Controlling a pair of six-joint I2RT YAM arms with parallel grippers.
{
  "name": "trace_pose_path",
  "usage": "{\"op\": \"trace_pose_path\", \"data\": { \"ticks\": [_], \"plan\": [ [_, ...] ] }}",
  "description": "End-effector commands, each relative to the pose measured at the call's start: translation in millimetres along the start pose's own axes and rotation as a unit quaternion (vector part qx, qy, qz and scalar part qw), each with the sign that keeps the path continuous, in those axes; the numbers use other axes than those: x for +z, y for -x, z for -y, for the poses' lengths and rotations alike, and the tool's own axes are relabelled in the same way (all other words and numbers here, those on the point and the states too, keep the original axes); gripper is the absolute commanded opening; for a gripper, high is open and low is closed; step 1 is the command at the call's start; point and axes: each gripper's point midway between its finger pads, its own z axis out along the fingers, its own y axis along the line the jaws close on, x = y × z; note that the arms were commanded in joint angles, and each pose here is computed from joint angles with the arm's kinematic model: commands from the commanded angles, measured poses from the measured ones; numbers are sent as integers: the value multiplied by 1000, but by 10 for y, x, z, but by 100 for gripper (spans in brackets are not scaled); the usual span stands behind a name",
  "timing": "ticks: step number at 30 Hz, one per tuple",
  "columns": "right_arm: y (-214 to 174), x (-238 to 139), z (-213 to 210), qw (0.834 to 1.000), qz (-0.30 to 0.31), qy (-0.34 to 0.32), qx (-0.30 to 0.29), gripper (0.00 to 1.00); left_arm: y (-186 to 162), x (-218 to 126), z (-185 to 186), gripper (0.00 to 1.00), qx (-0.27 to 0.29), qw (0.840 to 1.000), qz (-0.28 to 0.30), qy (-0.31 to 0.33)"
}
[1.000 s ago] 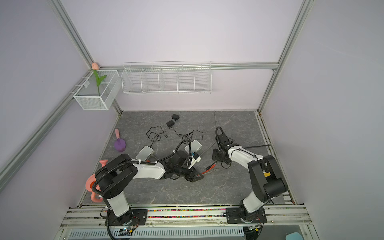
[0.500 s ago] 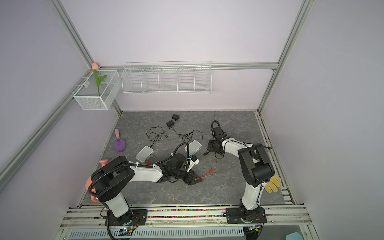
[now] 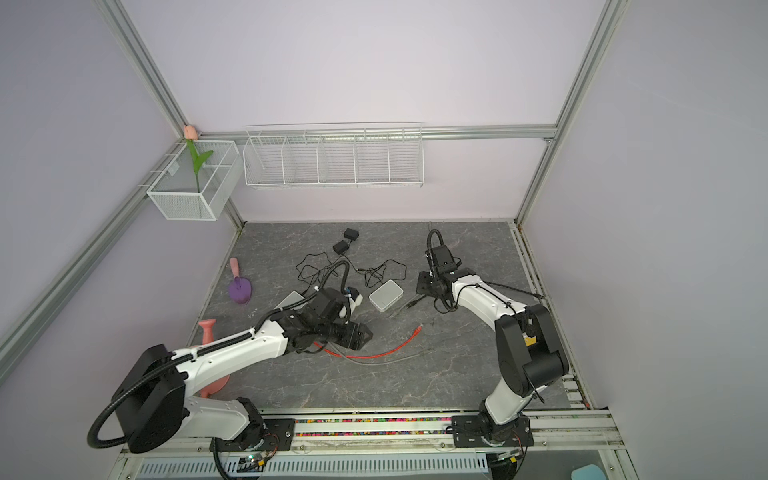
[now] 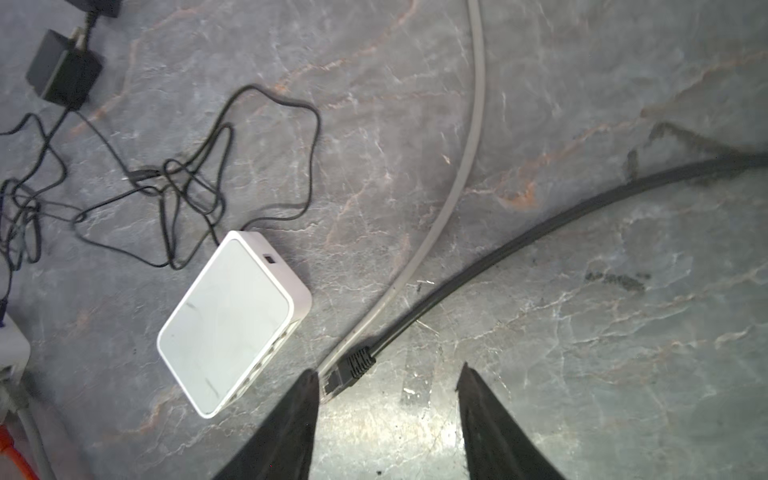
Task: Insert the plug into the switch port
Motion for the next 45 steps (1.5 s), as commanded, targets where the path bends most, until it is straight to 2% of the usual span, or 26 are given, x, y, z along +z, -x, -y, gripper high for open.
{"op": "trace_pose_path", "data": {
  "ticks": [1,6,9,12,16,19,24,27,30,34,39,45],
  "plan": [
    [79,-73,-377,993,-2,72,-88,56,216,-163,-278,84,13,998,12,57],
    [106,153,-654,983,-59,99,-140,59,427,-102,-456,81,-32,999,12,36],
    [57,405,-710,979,-87,84,-164,59,445,-95,-507,80,-39,999,10,37],
    [-23,658,-745,975,-116,83,-171,58,437,-151,-581,80,-48,998,21,42],
    [-149,884,-736,973,-137,74,-173,58,387,-272,-795,80,-90,994,37,45],
    [-332,922,-879,969,-153,86,-173,58,369,-396,-969,80,-119,989,63,66],
    [-638,809,-1349,962,-168,134,-169,56,493,-550,-1150,81,-144,978,127,85],
    [-511,692,-1464,963,-151,154,-159,56,562,-566,-1193,81,-148,977,128,85],
    [-189,621,-1363,972,-117,114,-170,56,611,-578,-1204,80,-149,977,118,92],
    [164,661,-1358,972,-77,86,-206,58,669,-599,-1158,80,-150,978,121,81],
    [230,942,-1341,953,-104,59,-279,58,684,-676,-1046,79,-143,980,130,55],
    [93,1228,-1248,930,-138,32,-340,56,654,-814,-961,78,-137,977,161,37]
  ]
}}
